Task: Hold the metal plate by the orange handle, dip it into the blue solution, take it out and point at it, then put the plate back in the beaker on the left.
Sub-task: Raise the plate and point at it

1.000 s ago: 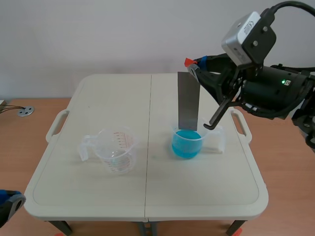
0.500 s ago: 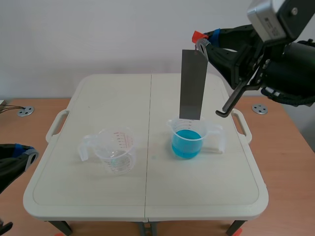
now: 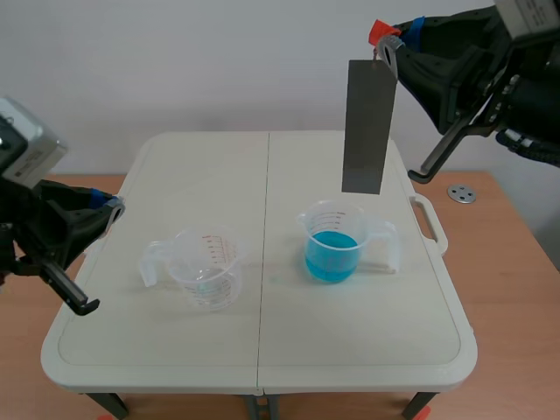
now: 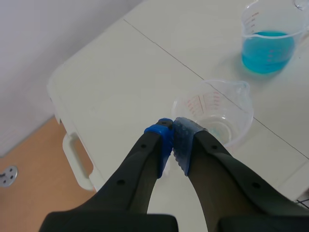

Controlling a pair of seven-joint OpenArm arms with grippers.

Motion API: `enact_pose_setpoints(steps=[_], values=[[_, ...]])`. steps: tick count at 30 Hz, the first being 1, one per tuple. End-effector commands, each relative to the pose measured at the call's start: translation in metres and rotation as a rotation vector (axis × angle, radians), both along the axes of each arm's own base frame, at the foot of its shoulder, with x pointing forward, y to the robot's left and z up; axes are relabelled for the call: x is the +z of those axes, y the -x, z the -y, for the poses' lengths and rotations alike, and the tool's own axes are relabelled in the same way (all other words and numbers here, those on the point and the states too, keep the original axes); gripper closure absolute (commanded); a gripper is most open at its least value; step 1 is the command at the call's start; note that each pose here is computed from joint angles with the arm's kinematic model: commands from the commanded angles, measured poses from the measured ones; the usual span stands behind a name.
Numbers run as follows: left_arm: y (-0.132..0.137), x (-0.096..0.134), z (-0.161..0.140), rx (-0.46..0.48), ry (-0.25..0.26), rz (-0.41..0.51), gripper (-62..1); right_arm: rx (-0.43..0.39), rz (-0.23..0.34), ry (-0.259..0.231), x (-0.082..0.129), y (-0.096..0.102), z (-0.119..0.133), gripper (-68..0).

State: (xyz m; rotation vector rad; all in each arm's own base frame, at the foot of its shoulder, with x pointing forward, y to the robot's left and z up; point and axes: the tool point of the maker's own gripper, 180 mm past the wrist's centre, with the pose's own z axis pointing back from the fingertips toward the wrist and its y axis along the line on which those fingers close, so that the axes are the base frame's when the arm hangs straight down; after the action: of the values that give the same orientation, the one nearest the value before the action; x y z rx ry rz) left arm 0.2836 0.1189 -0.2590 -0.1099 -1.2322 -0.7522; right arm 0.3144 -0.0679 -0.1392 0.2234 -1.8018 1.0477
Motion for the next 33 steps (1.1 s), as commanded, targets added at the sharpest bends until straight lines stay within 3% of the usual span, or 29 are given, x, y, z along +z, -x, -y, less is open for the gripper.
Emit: enact_pose_setpoints(steps=[1,8,13,20,33], values=[[-0.009,0.005,0.006,-0.013,0.019,0.024,-2.6,0.019,0.035,-0.012,0.013,0.002,-0.002,-1.3],[-0.036,-0.008,0.037,-0.114,-0.016,0.033,-2.6,0.019,0.036,-0.012,0.013,0.002,-0.002,-1.3],[-0.049,-0.014,0.065,-0.19,-0.001,0.02,-2.6,0.019,0.036,-0.012,0.013,0.002,-0.002,-1.3],[-0.068,-0.022,0.093,-0.254,-0.039,0.028,-2.6,0.019,0.038,-0.015,0.014,0.002,-0.002,-1.3],[-0.086,-0.012,0.147,-0.39,-0.036,0.043,-2.6,0.02,0.039,-0.02,0.015,0.002,-0.002,-1.3]])
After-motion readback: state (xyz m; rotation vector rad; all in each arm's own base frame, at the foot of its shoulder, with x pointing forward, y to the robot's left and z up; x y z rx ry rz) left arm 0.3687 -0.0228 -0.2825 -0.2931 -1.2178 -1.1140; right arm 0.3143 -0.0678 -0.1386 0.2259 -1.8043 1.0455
